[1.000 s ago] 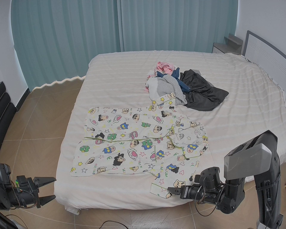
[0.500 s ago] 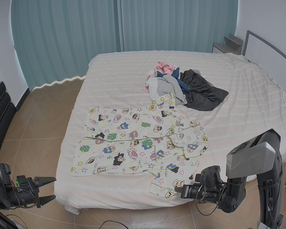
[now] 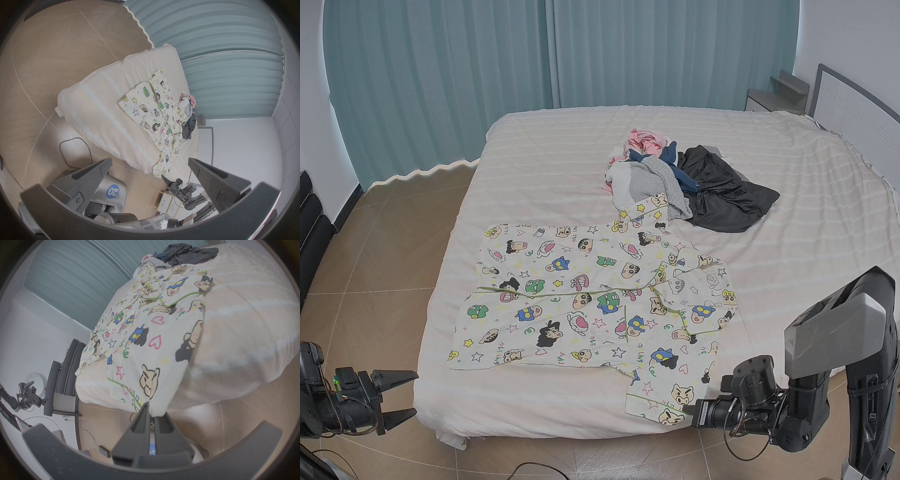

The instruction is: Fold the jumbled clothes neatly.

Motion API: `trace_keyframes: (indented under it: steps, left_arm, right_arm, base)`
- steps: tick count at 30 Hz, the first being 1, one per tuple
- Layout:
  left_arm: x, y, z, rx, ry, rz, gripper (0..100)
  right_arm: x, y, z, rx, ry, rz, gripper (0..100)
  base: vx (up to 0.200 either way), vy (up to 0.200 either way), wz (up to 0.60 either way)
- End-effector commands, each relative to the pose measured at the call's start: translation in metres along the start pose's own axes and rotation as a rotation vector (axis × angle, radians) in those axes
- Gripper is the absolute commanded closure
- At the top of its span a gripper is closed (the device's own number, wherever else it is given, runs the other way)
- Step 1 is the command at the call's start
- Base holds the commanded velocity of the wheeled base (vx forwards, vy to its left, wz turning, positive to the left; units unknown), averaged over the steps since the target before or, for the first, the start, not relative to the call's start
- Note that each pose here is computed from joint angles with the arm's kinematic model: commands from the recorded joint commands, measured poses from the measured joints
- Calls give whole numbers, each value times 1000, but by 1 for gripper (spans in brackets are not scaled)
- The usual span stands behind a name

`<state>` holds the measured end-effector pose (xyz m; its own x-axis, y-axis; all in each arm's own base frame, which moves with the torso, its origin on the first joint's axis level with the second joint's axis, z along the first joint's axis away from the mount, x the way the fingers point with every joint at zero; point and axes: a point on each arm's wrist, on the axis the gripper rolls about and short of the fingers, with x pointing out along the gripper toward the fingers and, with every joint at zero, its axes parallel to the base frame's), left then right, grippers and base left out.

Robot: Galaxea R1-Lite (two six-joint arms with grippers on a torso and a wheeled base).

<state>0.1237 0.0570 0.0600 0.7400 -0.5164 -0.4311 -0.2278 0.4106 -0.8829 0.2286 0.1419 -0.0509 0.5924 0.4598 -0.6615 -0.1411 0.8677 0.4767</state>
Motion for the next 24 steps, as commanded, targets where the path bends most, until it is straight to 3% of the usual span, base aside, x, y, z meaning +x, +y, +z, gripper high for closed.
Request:
trace_keyframes:
  steps: [1, 6, 9, 12, 14, 19, 24]
  left_arm:
    - [5, -4, 3, 38, -9, 41, 0]
    - [28, -11, -8, 116, 20, 230, 0]
    - [40, -18, -11, 111, 68, 227, 0]
    - [52, -30, 3, 75, 37, 223, 0]
    - [69, -33, 12, 45, 27, 264, 0]
    - [118, -17, 11, 53, 34, 477, 0]
    - [156, -6, 17, 58, -57, 544, 0]
  right_arm:
    - [-21, -1, 4, 13, 2, 20, 100]
    - [-36, 1, 3, 18, 15, 49, 100]
    - [-37, 2, 3, 12, 18, 49, 100]
    - [-38, 2, 1, 11, 22, 44, 100]
    - [-40, 2, 1, 6, 18, 46, 100]
    - [-43, 4, 3, 0, -16, 69, 100]
    - [-44, 4, 3, 0, -35, 79, 100]
  base:
    - [0, 0, 0]
    - [0, 0, 0]
    - [0, 0, 0]
    - [0, 0, 0]
    - [0, 0, 0]
    - [0, 0, 0]
    - [0, 0, 0]
